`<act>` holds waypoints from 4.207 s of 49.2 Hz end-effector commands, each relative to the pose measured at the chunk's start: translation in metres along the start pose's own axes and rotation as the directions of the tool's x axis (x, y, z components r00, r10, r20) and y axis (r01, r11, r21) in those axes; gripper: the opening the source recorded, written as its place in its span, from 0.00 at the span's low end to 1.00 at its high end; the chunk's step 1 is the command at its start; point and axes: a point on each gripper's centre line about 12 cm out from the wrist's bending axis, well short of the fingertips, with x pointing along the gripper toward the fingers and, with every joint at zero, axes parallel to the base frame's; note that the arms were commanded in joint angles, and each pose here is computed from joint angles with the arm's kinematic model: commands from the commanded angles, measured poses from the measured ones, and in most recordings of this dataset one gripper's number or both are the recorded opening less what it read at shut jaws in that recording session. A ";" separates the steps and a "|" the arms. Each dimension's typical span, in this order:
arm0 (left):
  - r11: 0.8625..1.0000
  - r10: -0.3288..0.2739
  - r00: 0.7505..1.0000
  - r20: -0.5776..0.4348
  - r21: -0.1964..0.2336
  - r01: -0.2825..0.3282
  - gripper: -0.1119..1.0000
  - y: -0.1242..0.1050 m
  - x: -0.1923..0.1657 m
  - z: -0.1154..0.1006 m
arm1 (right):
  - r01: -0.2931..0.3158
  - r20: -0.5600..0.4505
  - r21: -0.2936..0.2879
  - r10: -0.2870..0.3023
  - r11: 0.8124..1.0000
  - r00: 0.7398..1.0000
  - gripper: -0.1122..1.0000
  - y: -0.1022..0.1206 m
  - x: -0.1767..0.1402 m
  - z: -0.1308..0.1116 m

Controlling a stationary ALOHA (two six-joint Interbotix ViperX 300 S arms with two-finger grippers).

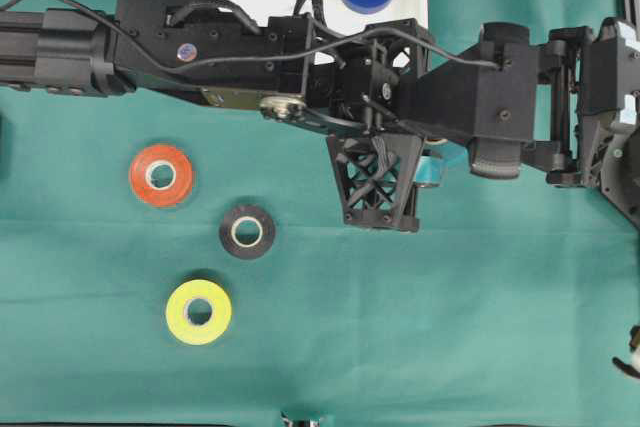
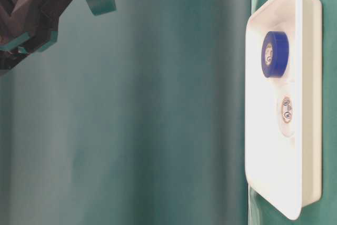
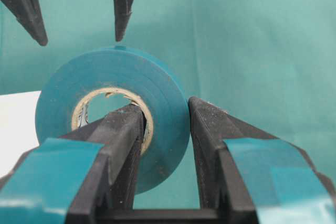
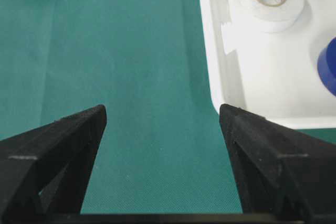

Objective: Pick up the tape from a random location and place it into the white case.
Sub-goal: 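Lift the teal tape roll and carry it over the white tray, then lower the teal tape roll into the tray's upper left and open the left gripper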

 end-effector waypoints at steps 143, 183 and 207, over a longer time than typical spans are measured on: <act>0.902 0.287 0.957 -0.035 -0.325 -0.282 0.31 0.163 -0.076 -0.162 | 0.033 0.021 0.009 -0.033 0.999 0.999 0.84 -0.007 0.000 0.010; 0.902 0.262 0.961 -0.093 -0.331 -0.278 0.31 0.167 -0.029 -0.187 | 0.033 0.019 0.008 -0.034 0.999 0.999 0.84 -0.007 0.000 0.010; 0.895 0.242 0.956 -0.166 -0.343 -0.286 0.31 0.175 0.047 -0.247 | 0.033 0.019 0.008 -0.033 0.999 0.999 0.84 -0.007 0.000 0.010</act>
